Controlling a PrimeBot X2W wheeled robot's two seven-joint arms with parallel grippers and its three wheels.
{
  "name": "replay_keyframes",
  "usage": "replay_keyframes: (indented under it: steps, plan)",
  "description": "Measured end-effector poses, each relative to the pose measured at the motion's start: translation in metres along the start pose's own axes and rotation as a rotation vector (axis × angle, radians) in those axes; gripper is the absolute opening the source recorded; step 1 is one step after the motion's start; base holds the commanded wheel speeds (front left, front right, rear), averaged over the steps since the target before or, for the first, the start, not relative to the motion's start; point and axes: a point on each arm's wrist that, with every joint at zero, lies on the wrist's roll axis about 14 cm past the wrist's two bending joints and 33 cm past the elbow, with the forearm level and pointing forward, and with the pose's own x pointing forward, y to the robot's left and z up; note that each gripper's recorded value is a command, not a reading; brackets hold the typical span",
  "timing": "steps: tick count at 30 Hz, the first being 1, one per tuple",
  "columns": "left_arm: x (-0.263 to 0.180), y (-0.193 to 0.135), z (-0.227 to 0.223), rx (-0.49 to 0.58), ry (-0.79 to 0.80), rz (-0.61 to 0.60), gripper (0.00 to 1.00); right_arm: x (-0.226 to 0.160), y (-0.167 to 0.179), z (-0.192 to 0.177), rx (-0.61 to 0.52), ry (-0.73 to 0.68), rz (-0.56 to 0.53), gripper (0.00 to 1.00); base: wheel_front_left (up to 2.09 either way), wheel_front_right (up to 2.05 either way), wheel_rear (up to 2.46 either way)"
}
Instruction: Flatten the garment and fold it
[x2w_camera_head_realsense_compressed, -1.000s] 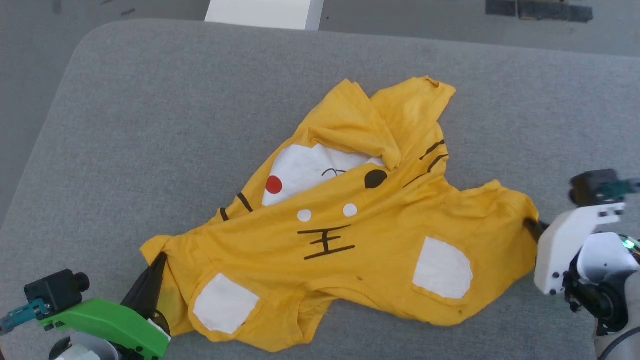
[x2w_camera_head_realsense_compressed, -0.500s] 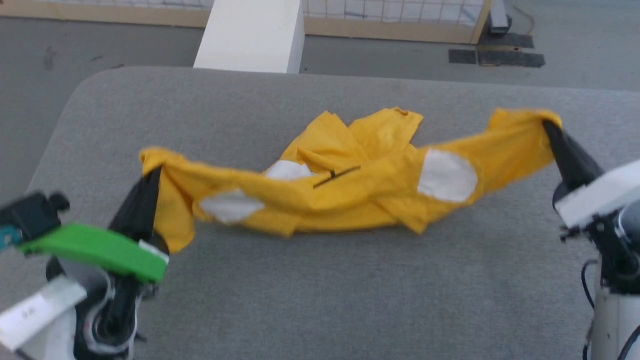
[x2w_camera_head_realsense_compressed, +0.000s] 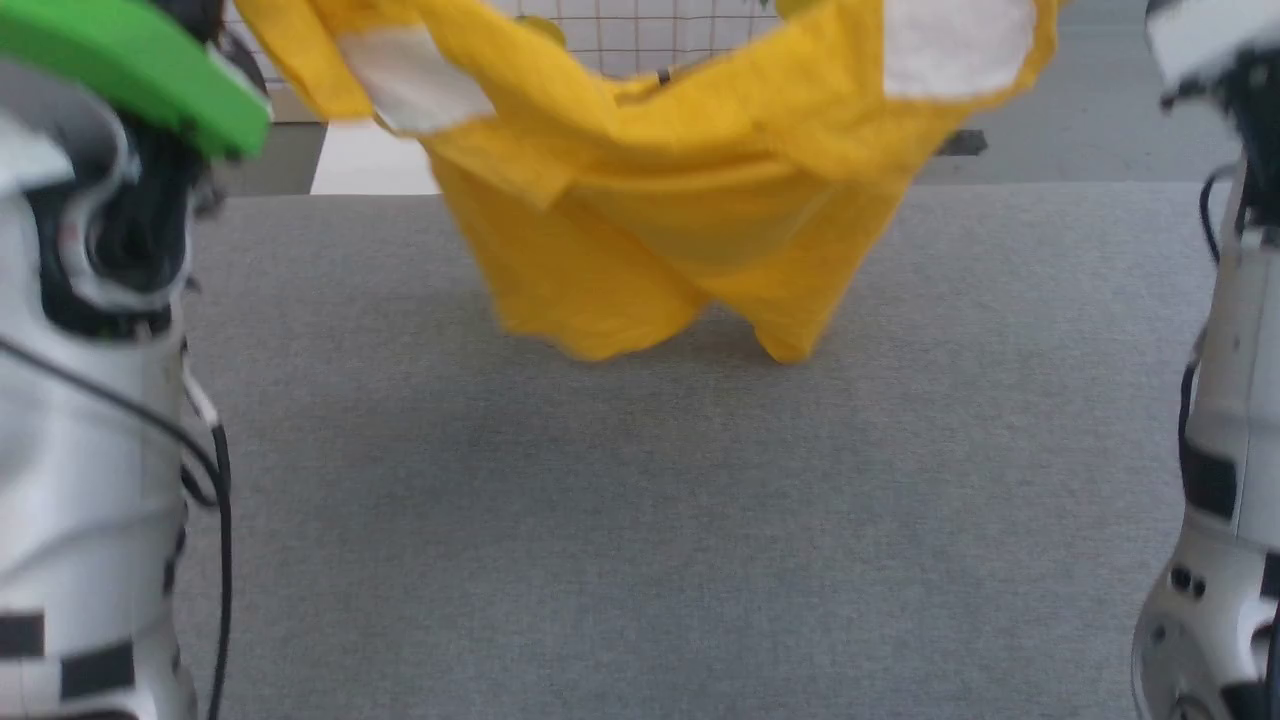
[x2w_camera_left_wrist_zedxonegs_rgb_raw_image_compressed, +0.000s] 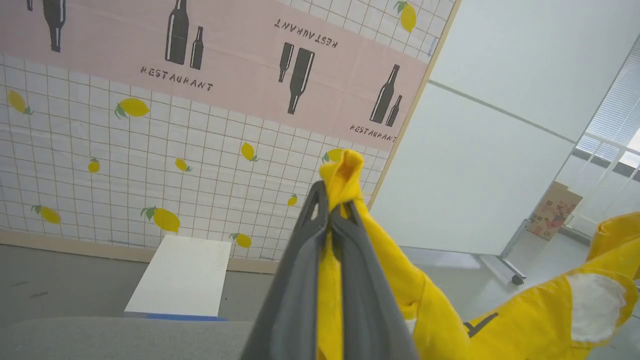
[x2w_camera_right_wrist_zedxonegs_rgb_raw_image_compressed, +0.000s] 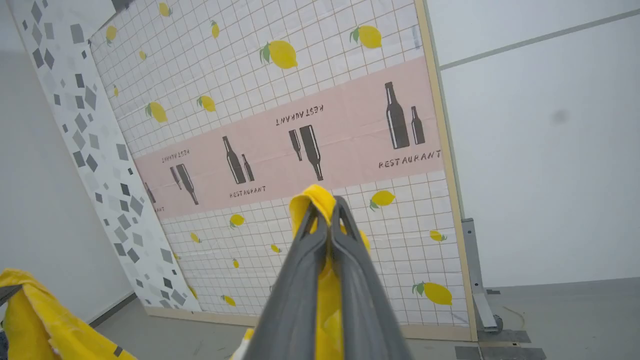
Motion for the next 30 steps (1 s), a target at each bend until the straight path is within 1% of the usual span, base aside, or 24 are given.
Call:
replay_keyframes:
  steps: [4,6,9,14,17,19,22,25,27,30]
  plan:
    - [0.029,-0.009,0.020,0.049,-0.021,0.004,0.00,0.019,0.001,0.027,-0.041,-0.036,-0.013,0.00,0.00,0.00,0.00]
    - [0.040,-0.010,0.026,0.071,-0.023,0.015,0.00,0.026,-0.001,0.032,-0.059,-0.034,-0.026,0.00,0.00,0.00,0.00]
    - [0.057,-0.011,0.029,0.067,-0.019,0.025,0.00,0.038,-0.010,0.031,-0.085,-0.018,-0.055,0.00,0.00,0.00,0.00]
    - [0.080,-0.001,0.025,0.041,-0.035,0.064,0.00,0.056,-0.021,0.012,-0.113,0.021,-0.080,0.00,0.00,0.00,0.00]
    - [0.091,0.011,0.016,0.028,-0.046,0.100,0.00,0.064,-0.030,0.009,-0.125,0.000,-0.099,0.00,0.00,0.00,0.00]
    - [0.098,0.018,0.014,0.023,-0.079,0.127,0.00,0.069,-0.036,0.012,-0.141,-0.030,-0.115,0.00,0.00,0.00,0.00]
    - [0.109,0.020,0.017,-0.004,-0.130,0.129,0.00,0.078,-0.042,0.020,-0.165,-0.076,-0.127,0.00,0.00,0.00,0.00]
    - [0.120,0.020,0.020,-0.032,-0.182,0.114,0.00,0.089,-0.045,0.025,-0.210,-0.114,-0.132,0.00,0.00,0.00,0.00]
    - [0.128,0.019,0.028,-0.061,-0.235,0.097,0.00,0.097,-0.045,0.032,-0.261,-0.151,-0.129,0.00,0.00,0.00,0.00]
    - [0.139,0.018,0.039,-0.096,-0.308,0.059,0.00,0.111,-0.048,0.043,-0.303,-0.204,-0.131,0.00,0.00,0.00,0.00]
